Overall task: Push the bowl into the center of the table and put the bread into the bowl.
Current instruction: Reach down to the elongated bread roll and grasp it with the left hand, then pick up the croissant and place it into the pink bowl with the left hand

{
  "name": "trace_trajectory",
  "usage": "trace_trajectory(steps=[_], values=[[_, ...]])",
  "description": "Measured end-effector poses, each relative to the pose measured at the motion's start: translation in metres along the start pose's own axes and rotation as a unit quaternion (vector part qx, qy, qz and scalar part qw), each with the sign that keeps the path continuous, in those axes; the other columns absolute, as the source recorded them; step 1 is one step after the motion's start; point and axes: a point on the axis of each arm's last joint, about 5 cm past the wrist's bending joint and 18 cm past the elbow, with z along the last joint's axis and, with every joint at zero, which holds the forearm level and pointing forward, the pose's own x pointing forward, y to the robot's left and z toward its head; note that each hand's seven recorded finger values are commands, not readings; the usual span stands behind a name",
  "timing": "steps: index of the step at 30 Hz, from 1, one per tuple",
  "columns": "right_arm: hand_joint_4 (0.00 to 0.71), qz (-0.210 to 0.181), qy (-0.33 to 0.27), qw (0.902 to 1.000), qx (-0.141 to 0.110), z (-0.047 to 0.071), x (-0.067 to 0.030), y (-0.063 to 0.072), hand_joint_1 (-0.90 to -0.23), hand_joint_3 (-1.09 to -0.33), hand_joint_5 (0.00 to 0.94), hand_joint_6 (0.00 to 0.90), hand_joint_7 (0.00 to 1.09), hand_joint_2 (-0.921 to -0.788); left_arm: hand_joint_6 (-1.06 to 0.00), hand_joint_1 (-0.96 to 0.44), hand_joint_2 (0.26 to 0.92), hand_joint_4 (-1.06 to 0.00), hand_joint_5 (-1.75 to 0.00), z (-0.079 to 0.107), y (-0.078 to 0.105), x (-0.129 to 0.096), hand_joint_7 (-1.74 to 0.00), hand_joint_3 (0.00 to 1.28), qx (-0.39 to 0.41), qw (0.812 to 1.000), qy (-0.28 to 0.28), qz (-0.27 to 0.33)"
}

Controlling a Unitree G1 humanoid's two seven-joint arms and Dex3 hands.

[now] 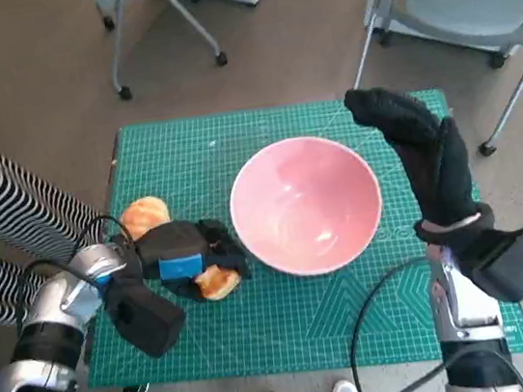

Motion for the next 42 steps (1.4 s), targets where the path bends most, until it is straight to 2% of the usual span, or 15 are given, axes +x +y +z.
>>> trace_trajectory(steps=[8, 16, 24, 27, 31, 35, 41, 42], values=[[0.176, -0.002, 0.001, 1.0000, -0.001, 0.000, -0.0010, -0.001, -0.704, -0.756, 0.001, -0.001, 0.63, -0.921, -0.65, 0.00, 0.920, -0.68, -1.13, 0.006, 0.029, -0.032, -1.19, 0.06, -0.024, 0.999, -0.001, 0.028], [0.179, -0.003, 0.001, 1.0000, -0.001, 0.000, -0.0009, -0.002, -0.697, -0.756, 0.002, 0.000, 0.63, -0.921, -0.66, 0.00, 0.920, -0.64, -1.16, 0.027, 0.067, -0.059, -1.18, 0.07, -0.037, 0.997, -0.022, 0.067], [0.181, -0.011, -0.002, 0.9999, 0.009, 0.000, -0.0017, -0.003, -0.687, -0.755, 0.003, 0.003, 0.64, -0.921, -0.68, 0.00, 0.920, -0.63, -1.17, 0.050, 0.095, -0.076, -1.16, 0.07, -0.036, 0.995, -0.024, 0.091], [0.184, -0.011, -0.002, 0.9999, 0.009, 0.000, -0.0018, -0.004, -0.687, -0.754, 0.004, 0.004, 0.64, -0.921, -0.68, 0.00, 0.920, -0.63, -1.19, 0.053, 0.099, -0.079, -1.14, 0.07, -0.041, 0.994, -0.031, 0.099], [0.187, -0.013, -0.002, 0.9999, 0.008, 0.000, -0.0025, -0.006, -0.689, -0.751, 0.006, 0.006, 0.64, -0.921, -0.69, 0.00, 0.911, -0.67, -1.17, 0.055, 0.110, -0.079, -1.13, 0.06, -0.058, 0.983, -0.098, 0.143], [0.190, -0.012, -0.004, 0.9999, 0.010, 0.000, -0.0018, -0.005, -0.690, -0.748, 0.007, 0.008, 0.64, -0.921, -0.70, 0.00, 0.904, -0.69, -1.14, 0.064, 0.130, -0.074, -1.12, 0.06, -0.023, 0.965, -0.168, 0.200], [0.190, -0.013, -0.005, 0.9998, 0.010, 0.001, -0.0020, -0.005, -0.693, -0.745, 0.006, 0.009, 0.64, -0.921, -0.70, 0.00, 0.904, -0.70, -1.17, 0.080, 0.149, -0.059, -1.08, 0.06, 0.028, 0.945, -0.218, 0.243], [0.189, -0.014, -0.004, 0.9998, 0.010, 0.001, -0.0022, -0.006, -0.693, -0.744, 0.005, 0.010, 0.64, -0.921, -0.72, 0.00, 0.863, -0.70, -1.22, 0.082, 0.150, -0.055, -1.03, 0.13, 0.034, 0.943, -0.220, 0.247]])
